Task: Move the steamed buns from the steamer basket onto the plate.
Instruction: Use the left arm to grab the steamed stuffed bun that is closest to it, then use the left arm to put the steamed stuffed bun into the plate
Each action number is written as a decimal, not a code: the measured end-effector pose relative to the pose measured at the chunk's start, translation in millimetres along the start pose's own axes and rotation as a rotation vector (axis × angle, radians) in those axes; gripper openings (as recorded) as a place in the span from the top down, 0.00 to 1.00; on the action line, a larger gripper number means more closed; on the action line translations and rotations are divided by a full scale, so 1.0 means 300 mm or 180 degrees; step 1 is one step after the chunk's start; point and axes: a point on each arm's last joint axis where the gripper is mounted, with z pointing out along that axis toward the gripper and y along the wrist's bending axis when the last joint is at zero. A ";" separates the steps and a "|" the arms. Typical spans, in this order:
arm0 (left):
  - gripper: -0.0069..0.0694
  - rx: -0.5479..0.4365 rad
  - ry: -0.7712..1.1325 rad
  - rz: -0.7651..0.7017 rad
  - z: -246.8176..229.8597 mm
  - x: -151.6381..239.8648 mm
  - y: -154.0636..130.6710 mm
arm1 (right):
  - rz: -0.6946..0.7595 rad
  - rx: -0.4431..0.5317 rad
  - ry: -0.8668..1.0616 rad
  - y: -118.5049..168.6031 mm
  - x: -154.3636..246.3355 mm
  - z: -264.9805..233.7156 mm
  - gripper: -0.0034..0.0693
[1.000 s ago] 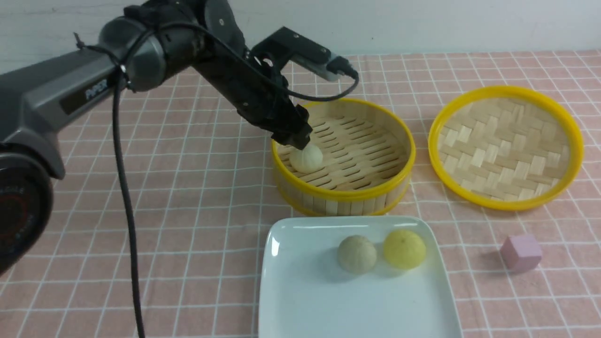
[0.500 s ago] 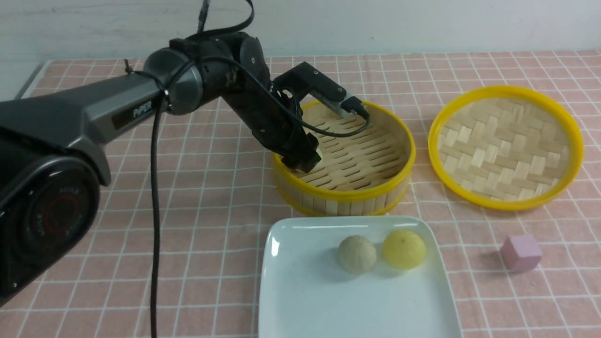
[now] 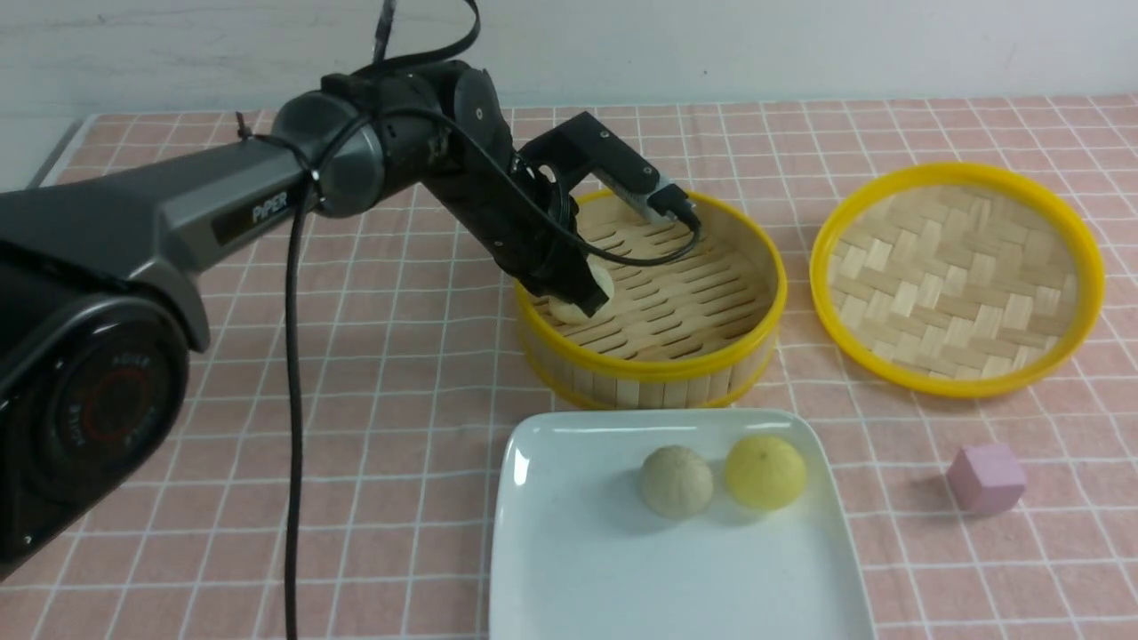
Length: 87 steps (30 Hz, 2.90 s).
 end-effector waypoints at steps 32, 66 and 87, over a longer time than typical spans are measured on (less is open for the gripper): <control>0.87 -0.0157 -0.0576 -0.0791 -0.818 -0.054 -0.131 | 0.0004 0.0035 -0.0304 -0.003 -0.029 -0.001 0.29; 0.87 0.0382 -0.1116 -0.1392 -0.331 0.416 -0.346 | 0.0115 -0.0089 -0.0342 0.008 -0.033 -0.002 0.30; 0.87 0.0786 -0.0586 -0.1549 -0.113 0.497 -0.371 | 0.0204 -0.0199 -0.0366 0.018 -0.035 -0.003 0.30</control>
